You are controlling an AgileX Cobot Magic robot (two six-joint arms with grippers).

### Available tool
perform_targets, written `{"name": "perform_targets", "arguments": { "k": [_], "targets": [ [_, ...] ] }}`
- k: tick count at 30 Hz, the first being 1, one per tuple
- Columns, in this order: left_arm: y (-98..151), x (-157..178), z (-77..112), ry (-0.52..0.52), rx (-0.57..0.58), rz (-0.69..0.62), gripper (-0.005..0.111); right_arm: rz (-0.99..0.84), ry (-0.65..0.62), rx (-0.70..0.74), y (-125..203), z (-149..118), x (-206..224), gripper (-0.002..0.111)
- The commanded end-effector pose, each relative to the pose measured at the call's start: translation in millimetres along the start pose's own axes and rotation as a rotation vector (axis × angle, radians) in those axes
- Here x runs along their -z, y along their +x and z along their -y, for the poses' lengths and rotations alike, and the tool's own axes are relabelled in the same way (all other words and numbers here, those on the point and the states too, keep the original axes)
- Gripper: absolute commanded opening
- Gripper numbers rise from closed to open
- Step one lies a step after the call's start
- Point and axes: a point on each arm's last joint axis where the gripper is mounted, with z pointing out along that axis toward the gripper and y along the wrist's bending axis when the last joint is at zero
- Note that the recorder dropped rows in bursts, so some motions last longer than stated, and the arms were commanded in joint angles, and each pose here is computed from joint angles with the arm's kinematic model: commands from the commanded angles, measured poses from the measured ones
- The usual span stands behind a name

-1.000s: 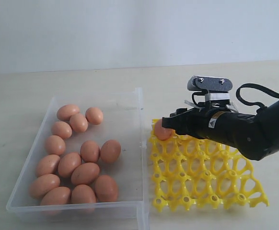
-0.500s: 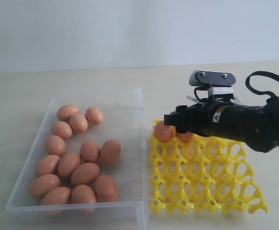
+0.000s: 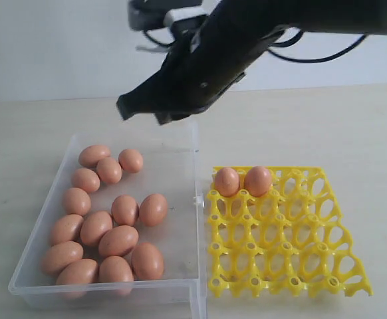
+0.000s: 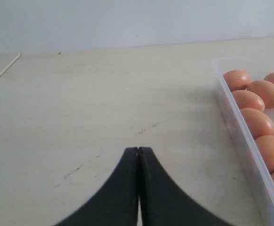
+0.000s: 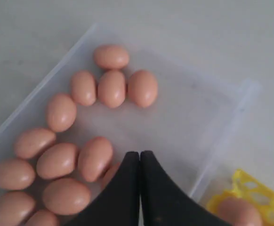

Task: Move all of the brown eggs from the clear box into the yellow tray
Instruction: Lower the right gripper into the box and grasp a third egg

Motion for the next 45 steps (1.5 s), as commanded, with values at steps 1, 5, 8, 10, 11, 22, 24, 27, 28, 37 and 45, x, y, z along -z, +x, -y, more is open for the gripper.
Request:
{"name": "perform_targets", "arguments": {
  "k": [1, 5, 8, 10, 11, 22, 24, 27, 28, 37, 45],
  "targets": [
    [-2, 0, -0.3, -0.004, -0.005, 0.005, 0.000, -0.210, -0.039, 0.034, 2, -17, -48, 0.017],
    [-2, 0, -0.3, -0.004, -0.005, 0.005, 0.000, -0.288, -0.056, 0.055, -4, -30, -80, 0.041],
    [-2, 0, -0.3, -0.004, -0.005, 0.005, 0.000, -0.320, -0.067, 0.076, -7, -40, -95, 0.058],
    [-2, 0, -0.3, -0.004, -0.005, 0.005, 0.000, -0.332, -0.070, 0.082, -9, -44, -105, 0.062],
    [-2, 0, -0.3, -0.004, -0.005, 0.005, 0.000, -0.343, -0.070, 0.083, -10, -44, -109, 0.063],
    [-2, 0, -0.3, -0.004, -0.005, 0.005, 0.000, -0.453, -0.052, 0.090, -4, -42, -147, 0.062],
    [-2, 0, -0.3, -0.004, -0.005, 0.005, 0.000, -0.459, -0.051, 0.090, -2, -41, -151, 0.062],
    [-2, 0, -0.3, -0.004, -0.005, 0.005, 0.000, -0.470, -0.048, 0.090, 1, -41, -159, 0.062],
    [-2, 0, -0.3, -0.004, -0.005, 0.005, 0.000, -0.475, -0.047, 0.090, 3, -40, -163, 0.062],
    [-2, 0, -0.3, -0.004, -0.005, 0.005, 0.000, -0.465, -0.054, 0.079, 9, -40, -178, 0.059],
    [-2, 0, -0.3, -0.004, -0.005, 0.005, 0.000, -0.436, -0.069, 0.124, 4, -41, -175, 0.000]
  ]
}}
